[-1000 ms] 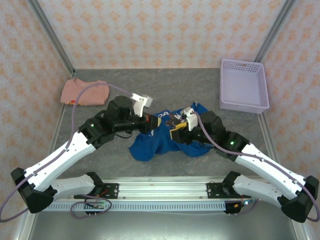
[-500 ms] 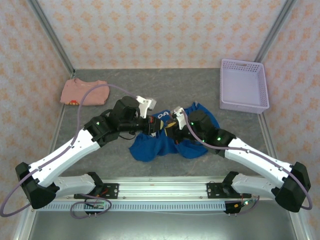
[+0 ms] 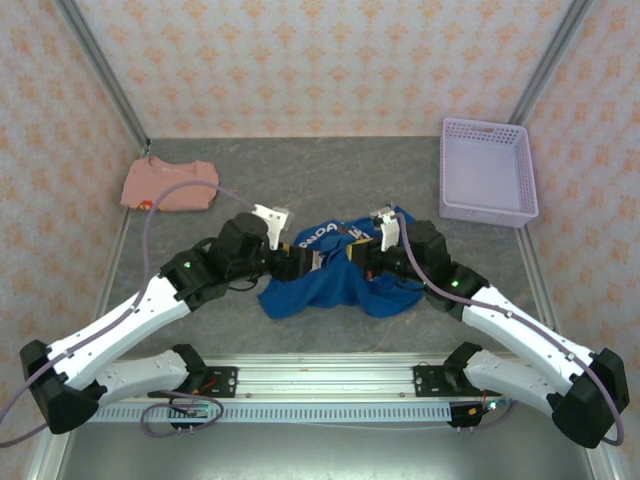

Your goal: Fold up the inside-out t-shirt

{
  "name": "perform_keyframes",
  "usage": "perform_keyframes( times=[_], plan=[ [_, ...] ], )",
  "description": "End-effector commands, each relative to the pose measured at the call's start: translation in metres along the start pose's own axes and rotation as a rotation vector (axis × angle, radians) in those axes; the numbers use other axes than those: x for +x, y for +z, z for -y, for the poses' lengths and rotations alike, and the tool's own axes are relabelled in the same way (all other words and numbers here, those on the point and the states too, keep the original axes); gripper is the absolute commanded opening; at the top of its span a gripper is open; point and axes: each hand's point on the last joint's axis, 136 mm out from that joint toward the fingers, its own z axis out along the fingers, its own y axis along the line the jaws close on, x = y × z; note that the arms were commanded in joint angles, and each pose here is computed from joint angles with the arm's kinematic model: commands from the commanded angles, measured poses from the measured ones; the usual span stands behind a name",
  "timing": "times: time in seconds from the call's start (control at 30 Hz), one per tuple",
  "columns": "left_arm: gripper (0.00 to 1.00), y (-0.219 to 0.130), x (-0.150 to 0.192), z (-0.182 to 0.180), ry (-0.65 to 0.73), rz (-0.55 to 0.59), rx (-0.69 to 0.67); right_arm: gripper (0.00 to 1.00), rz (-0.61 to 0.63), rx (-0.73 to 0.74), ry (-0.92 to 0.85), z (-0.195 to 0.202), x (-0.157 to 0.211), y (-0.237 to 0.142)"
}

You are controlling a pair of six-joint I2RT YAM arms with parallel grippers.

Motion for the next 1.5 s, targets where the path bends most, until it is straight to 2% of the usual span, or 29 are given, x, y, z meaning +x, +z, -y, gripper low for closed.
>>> perform_keyframes(
  times=[0.0, 0.5, 0.6, 0.73, 0.87, 0.97, 1.1, 1.27, 1.47],
  plan=[
    [0.65, 0.02, 0.0, -0.001, 0.018, 0.0, -0.007, 0.0, 0.065, -0.057, 0.025, -0.011, -0.015, -0.006],
    [0.63, 0.067, 0.001, 0.001, -0.003, -0.056, 0.001, 0.0, 0.06, -0.074, 0.038, -0.012, -0.012, -0.005],
    [0.53, 0.076, 0.0, 0.003, -0.002, -0.062, 0.009, 0.0, 0.061, -0.081, 0.035, -0.013, -0.011, -0.005],
    [0.29, 0.084, -0.002, 0.001, -0.021, -0.072, 0.004, 0.0, 0.07, -0.053, 0.025, -0.01, -0.012, -0.01],
    [0.1, 0.076, -0.009, -0.02, -0.103, -0.026, -0.016, 0.0, 0.083, 0.014, 0.015, 0.002, -0.008, -0.018],
    [0.01, 0.065, -0.009, -0.039, -0.178, 0.006, -0.012, 0.0, 0.123, 0.058, 0.019, 0.011, -0.008, -0.026],
    [0.0, 0.048, -0.01, -0.047, -0.24, 0.062, 0.036, 0.0, 0.136, 0.061, 0.03, 0.014, -0.004, -0.027],
    [0.0, 0.025, -0.015, -0.041, -0.219, 0.144, 0.094, 0.0, 0.114, 0.039, 0.021, 0.013, 0.001, -0.02],
    [0.0, 0.014, 0.007, -0.053, -0.235, 0.152, 0.063, 0.0, 0.021, 0.032, -0.032, 0.019, 0.025, -0.011]
  ],
)
